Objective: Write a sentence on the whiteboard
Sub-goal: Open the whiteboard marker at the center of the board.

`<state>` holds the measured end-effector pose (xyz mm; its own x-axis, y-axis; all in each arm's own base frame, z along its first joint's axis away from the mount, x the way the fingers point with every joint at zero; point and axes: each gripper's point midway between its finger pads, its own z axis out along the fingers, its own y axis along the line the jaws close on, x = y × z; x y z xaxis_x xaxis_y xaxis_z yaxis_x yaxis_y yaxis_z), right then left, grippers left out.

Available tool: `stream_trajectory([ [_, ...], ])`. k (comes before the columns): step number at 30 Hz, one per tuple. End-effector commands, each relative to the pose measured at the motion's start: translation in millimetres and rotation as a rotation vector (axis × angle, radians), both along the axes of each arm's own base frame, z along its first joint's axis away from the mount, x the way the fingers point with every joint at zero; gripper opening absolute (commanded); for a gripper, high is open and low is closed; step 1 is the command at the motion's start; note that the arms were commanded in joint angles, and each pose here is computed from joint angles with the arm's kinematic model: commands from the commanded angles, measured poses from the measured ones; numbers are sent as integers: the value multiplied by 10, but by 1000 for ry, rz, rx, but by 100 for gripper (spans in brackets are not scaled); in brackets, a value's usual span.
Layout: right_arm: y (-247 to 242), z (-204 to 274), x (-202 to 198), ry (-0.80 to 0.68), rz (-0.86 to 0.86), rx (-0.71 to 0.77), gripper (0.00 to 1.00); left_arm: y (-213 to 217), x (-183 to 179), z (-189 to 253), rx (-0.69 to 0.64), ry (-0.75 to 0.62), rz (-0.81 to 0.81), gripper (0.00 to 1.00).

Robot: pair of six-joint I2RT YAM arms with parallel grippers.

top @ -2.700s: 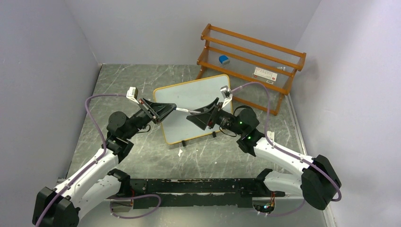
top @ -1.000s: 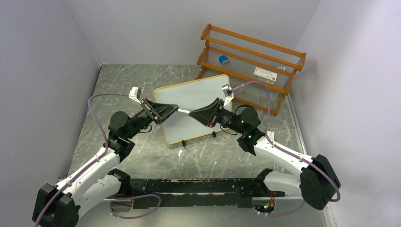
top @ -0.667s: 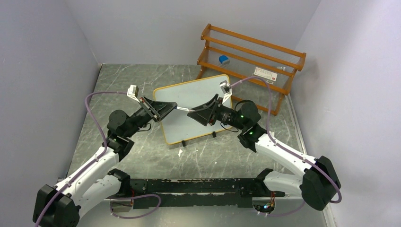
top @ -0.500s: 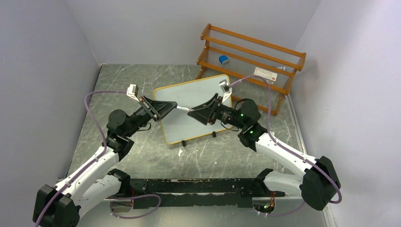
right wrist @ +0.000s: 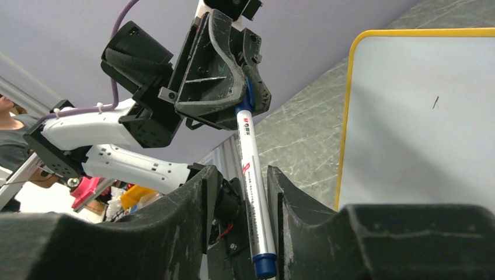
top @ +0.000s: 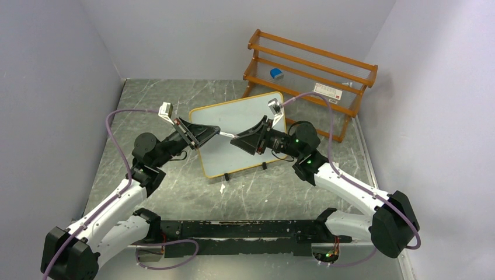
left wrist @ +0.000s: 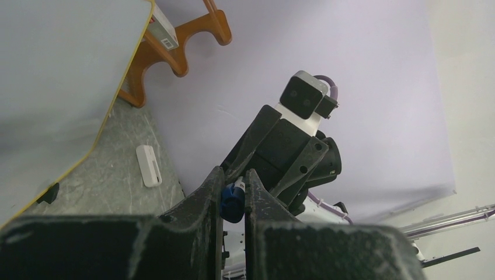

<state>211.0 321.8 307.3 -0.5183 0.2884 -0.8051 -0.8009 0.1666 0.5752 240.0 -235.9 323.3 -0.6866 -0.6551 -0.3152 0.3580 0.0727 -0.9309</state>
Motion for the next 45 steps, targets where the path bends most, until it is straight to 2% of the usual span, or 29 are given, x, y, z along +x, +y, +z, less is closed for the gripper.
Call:
stream_trajectory([
  [1,-24,205,-15,-57,-4,26,42,12,-40,135,10,-45,-12,5],
  [8,-45,215,-20,-55,3,41,42,15,-51,132,-2,-42,-16,5],
  [22,-9,187,-14,-39,21,51,34,16,-58,154,-44,-38,-23,5],
  [26,-2,185,-11,-39,24,55,27,8,-65,141,-48,-33,-32,5],
  [36,-54,180,-42,-60,8,46,0,70,-17,110,-5,-33,28,5],
  [45,-197,111,-136,-81,-16,35,0,243,151,146,-67,-31,119,5],
])
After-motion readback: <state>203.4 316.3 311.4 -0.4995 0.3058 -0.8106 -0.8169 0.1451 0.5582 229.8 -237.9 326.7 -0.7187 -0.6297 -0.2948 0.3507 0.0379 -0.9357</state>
